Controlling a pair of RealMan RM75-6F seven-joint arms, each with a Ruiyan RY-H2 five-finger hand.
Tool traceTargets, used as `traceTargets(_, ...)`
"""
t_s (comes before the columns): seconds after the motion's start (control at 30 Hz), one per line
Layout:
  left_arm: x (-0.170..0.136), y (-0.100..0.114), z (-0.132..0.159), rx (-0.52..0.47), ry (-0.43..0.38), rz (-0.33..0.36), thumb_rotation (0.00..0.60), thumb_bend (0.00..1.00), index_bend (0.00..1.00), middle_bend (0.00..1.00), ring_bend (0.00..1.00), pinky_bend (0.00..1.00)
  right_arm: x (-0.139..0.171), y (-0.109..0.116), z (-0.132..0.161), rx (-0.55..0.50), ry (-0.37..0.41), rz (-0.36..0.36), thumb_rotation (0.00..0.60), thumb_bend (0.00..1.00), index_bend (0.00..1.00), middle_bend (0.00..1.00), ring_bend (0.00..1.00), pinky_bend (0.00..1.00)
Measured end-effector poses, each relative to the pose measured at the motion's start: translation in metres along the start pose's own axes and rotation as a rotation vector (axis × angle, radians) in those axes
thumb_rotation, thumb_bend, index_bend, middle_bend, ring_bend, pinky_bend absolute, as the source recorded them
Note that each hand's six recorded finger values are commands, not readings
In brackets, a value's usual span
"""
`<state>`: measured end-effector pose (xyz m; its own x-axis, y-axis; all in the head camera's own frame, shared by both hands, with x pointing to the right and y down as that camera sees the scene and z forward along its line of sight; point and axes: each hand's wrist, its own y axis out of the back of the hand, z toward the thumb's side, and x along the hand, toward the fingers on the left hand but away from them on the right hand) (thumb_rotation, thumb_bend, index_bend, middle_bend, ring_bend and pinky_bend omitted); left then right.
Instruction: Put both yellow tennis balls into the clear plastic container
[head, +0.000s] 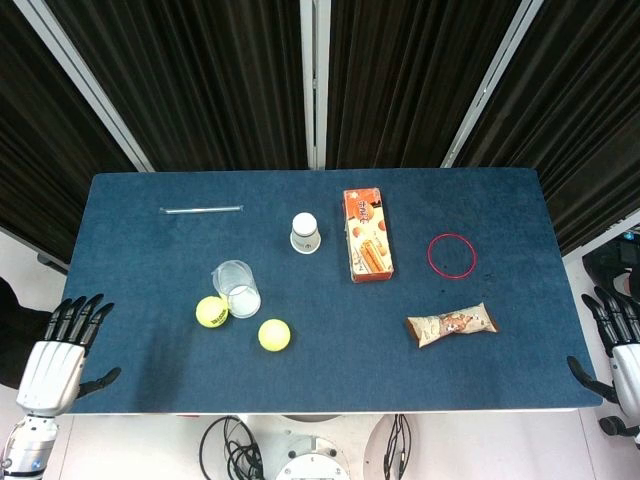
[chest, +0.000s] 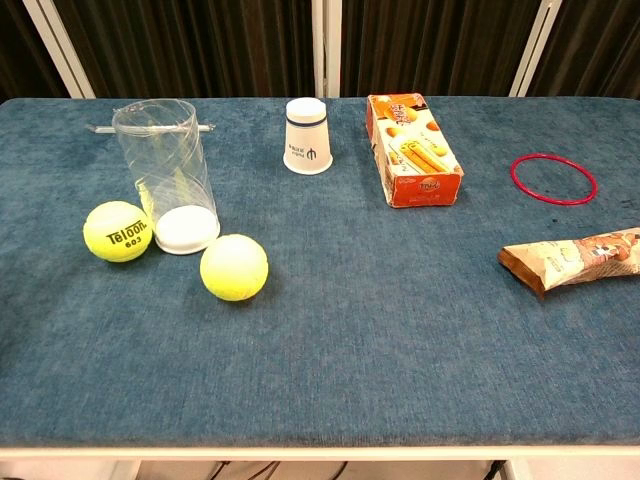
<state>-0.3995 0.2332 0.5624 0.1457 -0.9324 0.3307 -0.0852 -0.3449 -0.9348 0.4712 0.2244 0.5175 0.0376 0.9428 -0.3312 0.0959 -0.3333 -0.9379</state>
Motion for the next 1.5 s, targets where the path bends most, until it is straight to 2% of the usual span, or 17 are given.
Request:
traceTargets(0.37, 0.004, -0.003, 0.008, -0.001, -0.038, -0.01, 0.6, 0.07, 0.11, 0.04, 0.0, 0.05, 0.0, 0.003, -0.001, -0.007, 0.003, -0.009, 0.6, 0.21, 0.0, 0.0, 0.0, 0.0)
traceTargets(0.67, 0.032, -0.012, 0.03, -0.015, -0.117, -0.056, 0.6, 0.07, 0.11, 0.04, 0.0, 0.06, 0.0, 0.004, 0.003, -0.011, 0.018, -0.009, 0.6, 0.21, 0.0, 0.0, 0.0, 0.0)
traceTargets(0.87, 0.067, -0.034, 0.044, -0.099, -0.137, -0.129, 0.6, 0.07, 0.11, 0.04, 0.0, 0.07, 0.003, 0.007, -0.003, -0.013, 0.001, -0.019, 0.6, 0.21, 0.0, 0.0, 0.0, 0.0)
traceTargets(1.1, 0.11, -0.075, 0.053, -0.193, -0.107, -0.219, 0.6, 0.05, 0.1, 0.04, 0.0, 0.07, 0.005, 0.011, -0.01, -0.014, -0.021, -0.031, 0.6, 0.21, 0.0, 0.0, 0.0, 0.0)
traceTargets(1.3, 0.127, -0.107, 0.062, -0.269, -0.104, -0.31, 0.6, 0.04, 0.1, 0.04, 0.0, 0.08, 0.005, 0.011, -0.014, -0.017, -0.032, -0.032, 0.6, 0.21, 0.0, 0.0, 0.0, 0.0)
traceTargets(1.5, 0.13, -0.12, 0.069, -0.304, -0.104, -0.343, 0.6, 0.03, 0.1, 0.06, 0.0, 0.08, 0.004, 0.008, -0.016, -0.02, -0.035, -0.021, 0.6, 0.21, 0.0, 0.0, 0.0, 0.0)
